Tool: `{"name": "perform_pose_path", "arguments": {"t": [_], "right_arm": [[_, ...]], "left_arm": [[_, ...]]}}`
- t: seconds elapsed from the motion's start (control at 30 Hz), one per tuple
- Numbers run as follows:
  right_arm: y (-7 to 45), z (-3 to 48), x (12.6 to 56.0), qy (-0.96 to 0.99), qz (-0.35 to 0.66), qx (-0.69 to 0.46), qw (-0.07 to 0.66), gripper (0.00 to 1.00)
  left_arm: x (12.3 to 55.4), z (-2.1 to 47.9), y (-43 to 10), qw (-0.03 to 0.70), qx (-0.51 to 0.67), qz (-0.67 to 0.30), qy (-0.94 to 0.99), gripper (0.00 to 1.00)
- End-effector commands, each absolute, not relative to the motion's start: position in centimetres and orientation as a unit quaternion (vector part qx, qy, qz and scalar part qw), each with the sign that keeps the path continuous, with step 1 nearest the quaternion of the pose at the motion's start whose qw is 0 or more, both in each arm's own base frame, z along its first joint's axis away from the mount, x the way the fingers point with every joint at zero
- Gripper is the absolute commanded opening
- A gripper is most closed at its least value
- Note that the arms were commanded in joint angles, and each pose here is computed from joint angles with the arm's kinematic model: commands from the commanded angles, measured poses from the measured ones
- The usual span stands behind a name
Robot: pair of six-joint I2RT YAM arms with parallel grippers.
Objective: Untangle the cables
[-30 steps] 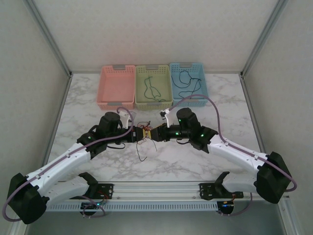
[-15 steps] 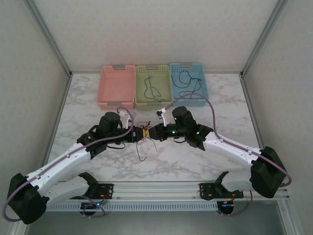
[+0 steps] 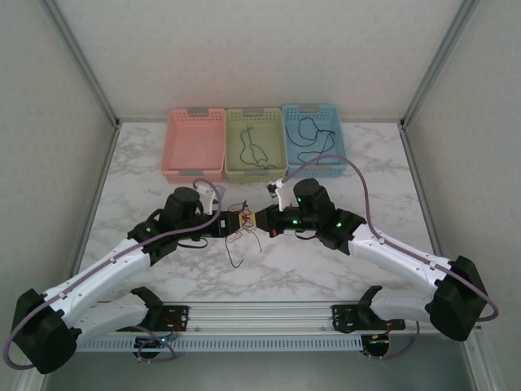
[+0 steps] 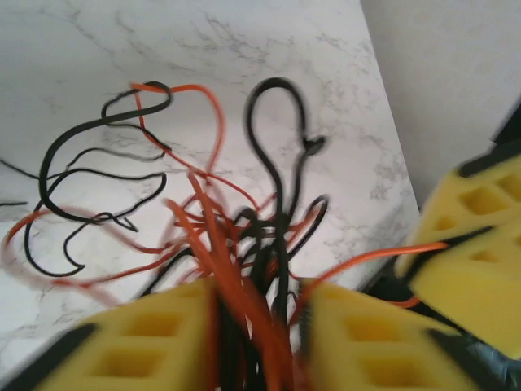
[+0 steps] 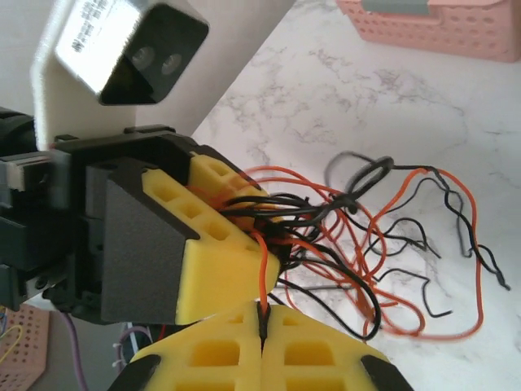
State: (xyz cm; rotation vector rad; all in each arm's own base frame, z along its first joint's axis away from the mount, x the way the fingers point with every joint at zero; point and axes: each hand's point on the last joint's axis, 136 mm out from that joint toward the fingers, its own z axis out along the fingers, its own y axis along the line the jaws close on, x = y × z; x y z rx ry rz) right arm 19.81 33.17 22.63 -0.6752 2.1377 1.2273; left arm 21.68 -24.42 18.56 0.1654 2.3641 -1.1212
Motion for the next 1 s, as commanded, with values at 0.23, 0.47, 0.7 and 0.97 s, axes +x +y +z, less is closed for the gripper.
{"name": "perform_pose_path", "arguments": {"t": [0.23, 0.47, 0.7, 0.97], "right_arm": [[32.4, 24.2, 20.7, 0.801, 0.441, -0.244, 0.324, 0.0], [32.3, 24.7, 21.2, 0.801, 0.439, -0.232, 0.333, 0.0], [32.2, 25.1, 21.6, 0.805, 0.438, -0.216, 0.337, 0.0], [32.0, 25.1, 22.2, 0.815, 0.424, -0.207, 0.337, 0.0]], "left_arm": [[20.9, 17.1, -22.6, 0.261, 0.045, -0.388, 0.883, 0.82], [20.6, 17.1, -23.1, 0.256, 0.052, -0.403, 0.877, 0.73], [20.2, 17.0, -23.9, 0.245, 0.067, -0.426, 0.868, 0.44], [20.4, 16.2, -24.5, 0.238, 0.061, -0.43, 0.869, 0.4]]}}
